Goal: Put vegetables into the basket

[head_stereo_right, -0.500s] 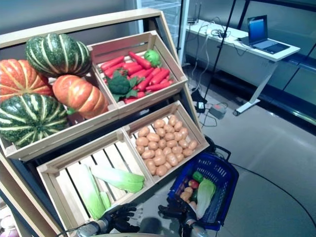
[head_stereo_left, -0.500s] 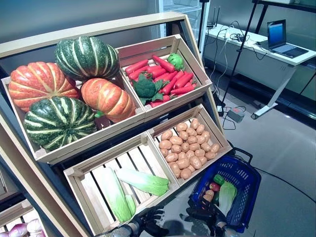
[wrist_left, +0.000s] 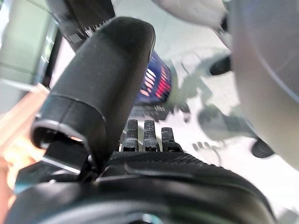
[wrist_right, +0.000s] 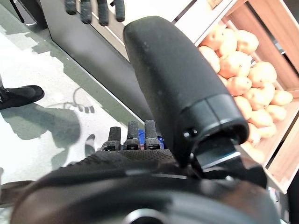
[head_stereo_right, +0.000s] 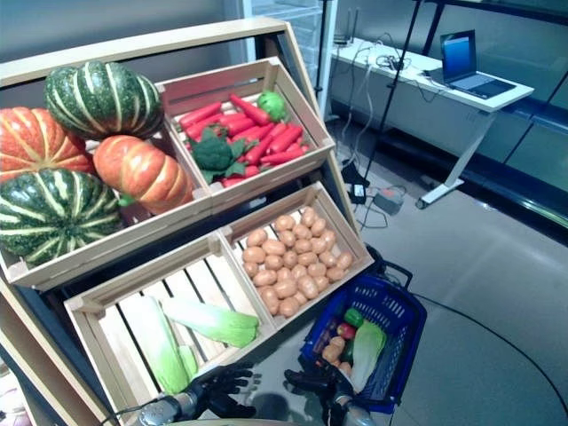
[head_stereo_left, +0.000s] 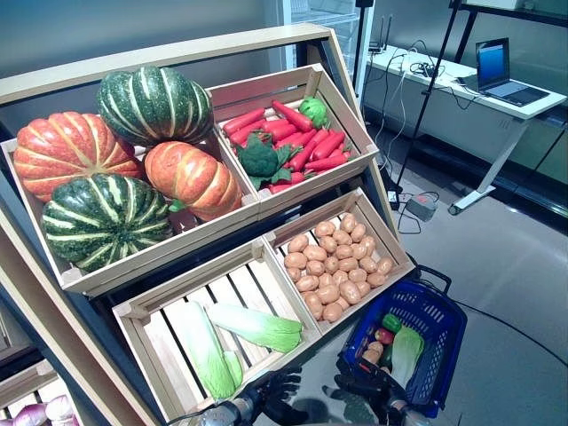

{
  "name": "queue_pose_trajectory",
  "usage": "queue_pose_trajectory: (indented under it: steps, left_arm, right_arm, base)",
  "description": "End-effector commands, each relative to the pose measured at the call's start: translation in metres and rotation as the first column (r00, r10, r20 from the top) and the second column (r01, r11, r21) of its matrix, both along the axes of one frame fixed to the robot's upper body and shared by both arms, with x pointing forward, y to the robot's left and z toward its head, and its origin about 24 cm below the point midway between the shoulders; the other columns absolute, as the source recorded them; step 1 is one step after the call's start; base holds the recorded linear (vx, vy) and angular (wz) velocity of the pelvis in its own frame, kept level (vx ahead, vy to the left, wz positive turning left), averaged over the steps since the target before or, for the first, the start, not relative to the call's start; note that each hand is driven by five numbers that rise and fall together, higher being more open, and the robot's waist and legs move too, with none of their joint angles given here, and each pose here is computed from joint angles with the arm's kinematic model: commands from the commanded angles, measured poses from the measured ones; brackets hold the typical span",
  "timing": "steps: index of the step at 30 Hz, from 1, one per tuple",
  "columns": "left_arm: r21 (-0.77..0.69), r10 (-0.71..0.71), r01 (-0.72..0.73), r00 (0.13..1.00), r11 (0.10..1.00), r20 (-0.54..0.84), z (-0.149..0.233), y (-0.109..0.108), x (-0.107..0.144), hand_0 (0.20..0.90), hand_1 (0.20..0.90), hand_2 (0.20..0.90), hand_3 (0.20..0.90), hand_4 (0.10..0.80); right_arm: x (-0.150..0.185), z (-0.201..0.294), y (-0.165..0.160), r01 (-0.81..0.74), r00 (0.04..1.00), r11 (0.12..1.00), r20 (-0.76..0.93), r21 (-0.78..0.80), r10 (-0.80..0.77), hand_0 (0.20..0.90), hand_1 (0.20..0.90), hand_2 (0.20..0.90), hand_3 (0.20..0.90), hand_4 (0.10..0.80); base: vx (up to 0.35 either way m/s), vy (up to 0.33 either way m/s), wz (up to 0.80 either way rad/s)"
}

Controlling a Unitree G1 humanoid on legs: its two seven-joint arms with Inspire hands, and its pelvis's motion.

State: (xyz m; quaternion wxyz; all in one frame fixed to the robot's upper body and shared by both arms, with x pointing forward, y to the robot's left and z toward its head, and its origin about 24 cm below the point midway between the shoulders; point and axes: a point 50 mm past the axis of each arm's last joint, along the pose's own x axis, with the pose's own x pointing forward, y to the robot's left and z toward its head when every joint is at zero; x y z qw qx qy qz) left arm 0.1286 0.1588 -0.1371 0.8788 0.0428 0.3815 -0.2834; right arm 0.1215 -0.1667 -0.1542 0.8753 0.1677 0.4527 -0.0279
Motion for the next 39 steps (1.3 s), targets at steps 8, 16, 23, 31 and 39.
queue_pose_trajectory:
  steps: [8, 16, 23, 31, 39]
  left_arm:
    - [-0.485, 0.276, -0.075, 0.893, 0.871, 0.357, 0.076, -0.019, 0.089, 0.900, 0.900, 0.900, 0.900, 0.800]
    - [-0.429, 0.474, -0.273, 0.735, 0.861, 0.485, 0.096, 0.008, 0.104, 0.900, 0.900, 0.900, 0.900, 0.800]
    - [-0.159, 0.453, -0.467, 0.629, 0.870, 0.632, 0.105, 0.030, 0.115, 0.900, 0.900, 0.900, 0.900, 0.800]
    - [0.041, 0.383, -0.661, 0.483, 0.749, 0.788, 0.118, 0.057, 0.123, 0.900, 0.900, 0.900, 0.900, 0.800]
    - [0.014, 0.420, -0.815, 0.314, 0.579, 0.852, 0.130, 0.074, 0.135, 0.900, 0.900, 0.900, 0.900, 0.800]
  right_arm:
    - [0.041, 0.014, 0.005, 0.030, 0.994, 0.999, 0.102, 0.030, -0.033, 0.900, 0.900, 0.900, 0.900, 0.800]
    - [0.033, 0.012, 0.005, 0.064, 0.994, 0.997, 0.088, 0.051, -0.069, 0.900, 0.900, 0.900, 0.900, 0.800]
    - [0.038, 0.021, 0.007, 0.102, 0.979, 0.988, 0.167, 0.113, -0.120, 0.900, 0.900, 0.900, 0.900, 0.800]
    - [0.055, 0.045, 0.009, -0.087, 0.926, 0.994, 0.372, 0.060, 0.058, 0.900, 0.900, 0.900, 0.900, 0.800]
    - [0.069, 0.058, 0.012, -0.158, 0.899, 0.986, 0.421, 0.054, 0.121, 0.900, 0.900, 0.900, 0.900, 0.800]
  base:
    - [0.000, 0.000, 0.00]
    - [0.018, 0.007, 0.00]
    - [0.041, 0.027, 0.01]
    - [0.037, 0.044, -0.01]
    - [-0.019, 0.025, -0.01]
